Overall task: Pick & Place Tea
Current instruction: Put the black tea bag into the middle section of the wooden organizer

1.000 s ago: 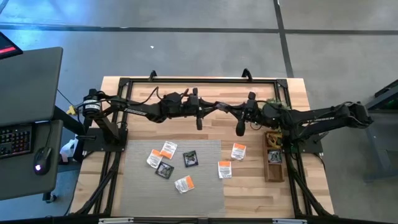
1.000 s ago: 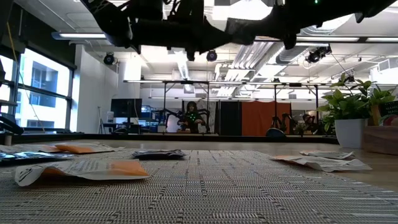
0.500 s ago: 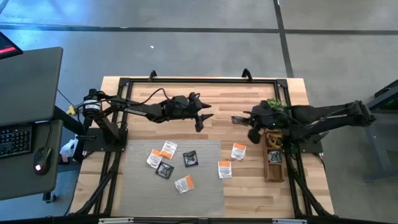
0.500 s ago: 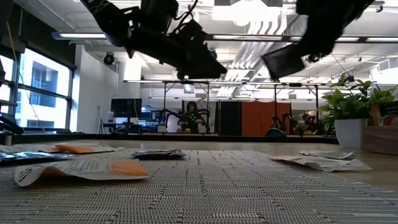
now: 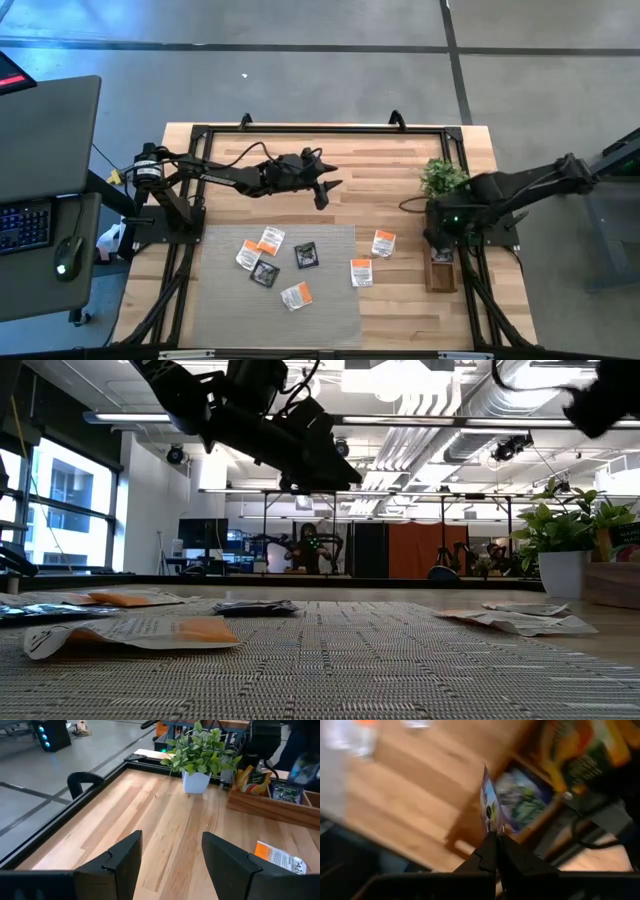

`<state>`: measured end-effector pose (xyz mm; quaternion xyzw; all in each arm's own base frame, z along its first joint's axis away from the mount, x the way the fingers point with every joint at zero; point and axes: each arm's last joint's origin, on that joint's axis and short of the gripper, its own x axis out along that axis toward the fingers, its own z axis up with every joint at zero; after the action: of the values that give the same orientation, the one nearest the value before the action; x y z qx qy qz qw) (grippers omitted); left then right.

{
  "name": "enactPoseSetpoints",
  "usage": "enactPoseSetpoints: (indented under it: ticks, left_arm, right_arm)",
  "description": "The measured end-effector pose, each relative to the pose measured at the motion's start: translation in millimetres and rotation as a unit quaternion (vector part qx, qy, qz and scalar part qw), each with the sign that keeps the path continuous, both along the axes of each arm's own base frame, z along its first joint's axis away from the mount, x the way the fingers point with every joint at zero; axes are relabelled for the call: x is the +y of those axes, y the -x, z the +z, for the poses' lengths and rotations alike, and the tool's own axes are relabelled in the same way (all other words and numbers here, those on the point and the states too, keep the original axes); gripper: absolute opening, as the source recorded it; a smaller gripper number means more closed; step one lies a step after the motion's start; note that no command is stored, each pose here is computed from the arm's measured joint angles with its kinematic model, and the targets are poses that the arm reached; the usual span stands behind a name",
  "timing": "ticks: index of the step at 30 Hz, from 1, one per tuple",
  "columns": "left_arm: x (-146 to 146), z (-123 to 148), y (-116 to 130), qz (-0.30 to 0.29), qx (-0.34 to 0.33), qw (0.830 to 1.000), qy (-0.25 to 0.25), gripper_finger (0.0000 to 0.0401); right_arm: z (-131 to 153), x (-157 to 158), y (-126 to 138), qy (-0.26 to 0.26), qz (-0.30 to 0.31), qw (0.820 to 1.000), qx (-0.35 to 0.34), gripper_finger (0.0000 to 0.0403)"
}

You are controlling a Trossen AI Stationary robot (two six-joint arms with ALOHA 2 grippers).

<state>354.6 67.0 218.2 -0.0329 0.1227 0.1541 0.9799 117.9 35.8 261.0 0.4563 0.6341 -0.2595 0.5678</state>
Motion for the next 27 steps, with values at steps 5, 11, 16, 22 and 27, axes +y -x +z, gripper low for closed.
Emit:
enactPoseSetpoints:
  ticks: [5,11,16,22,27]
  left_arm:
    - [0.6,-0.6,0.3,0.01,0.004,1.0,-0.003,0.0205]
    - [0.5,-1.7,0.6,0.01,0.011,1.0,-0.003,0.0205]
    - [0.7,-3.5,1.2,0.012,0.02,1.0,-0.001,0.0205]
    - [0.5,-5.2,1.8,0.011,0.03,0.999,0.0,0.0205]
    - [0.3,-5.9,2.0,0.011,0.034,0.999,0.001,0.0205]
  right_arm:
    - [-31.6,7.3,-3.0,-0.046,-0.01,0.999,0.013,0.0001]
    - [-30.5,5.1,-8.1,0.007,-0.042,0.999,-0.012,0.0001]
    - [-12.1,3.5,-6.2,0.021,-0.05,0.998,-0.018,0.0001]
    - [-17.8,3.5,8.4,0.02,-0.077,0.994,0.073,0.0001]
    - [-27.9,5.5,3.6,0.013,-0.077,0.996,0.051,0.0001]
